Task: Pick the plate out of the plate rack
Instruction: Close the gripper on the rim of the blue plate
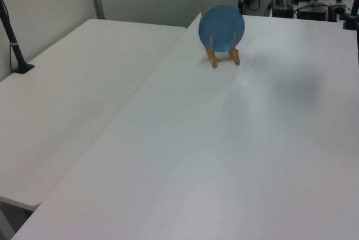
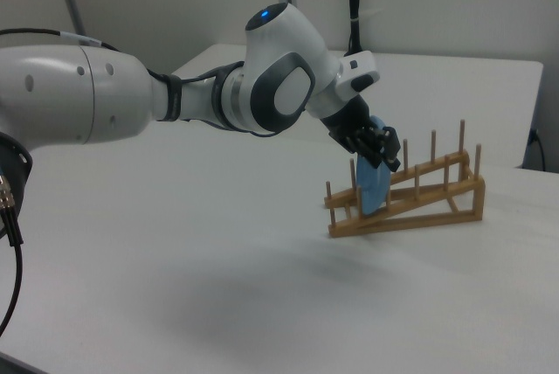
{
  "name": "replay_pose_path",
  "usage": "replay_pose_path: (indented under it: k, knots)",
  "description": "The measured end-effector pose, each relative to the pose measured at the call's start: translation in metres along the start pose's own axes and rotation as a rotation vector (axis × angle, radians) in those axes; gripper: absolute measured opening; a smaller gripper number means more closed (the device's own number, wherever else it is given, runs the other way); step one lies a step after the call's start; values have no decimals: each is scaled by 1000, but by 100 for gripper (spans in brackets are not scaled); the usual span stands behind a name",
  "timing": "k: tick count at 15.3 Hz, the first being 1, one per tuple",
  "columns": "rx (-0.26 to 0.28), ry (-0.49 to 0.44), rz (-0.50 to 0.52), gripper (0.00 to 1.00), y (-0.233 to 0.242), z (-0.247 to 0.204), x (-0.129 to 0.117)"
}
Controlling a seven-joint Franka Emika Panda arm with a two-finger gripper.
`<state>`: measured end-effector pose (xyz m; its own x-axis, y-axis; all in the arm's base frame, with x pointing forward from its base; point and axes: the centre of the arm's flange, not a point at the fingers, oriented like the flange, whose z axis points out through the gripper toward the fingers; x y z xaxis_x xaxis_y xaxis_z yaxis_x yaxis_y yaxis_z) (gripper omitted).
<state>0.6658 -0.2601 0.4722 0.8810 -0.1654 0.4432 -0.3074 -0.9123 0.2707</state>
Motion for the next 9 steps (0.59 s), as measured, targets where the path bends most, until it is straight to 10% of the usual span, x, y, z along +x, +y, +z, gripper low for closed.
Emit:
replay_pose_path:
  k: [9]
  knots:
    - [20,12,-30,41,-26,-3,6]
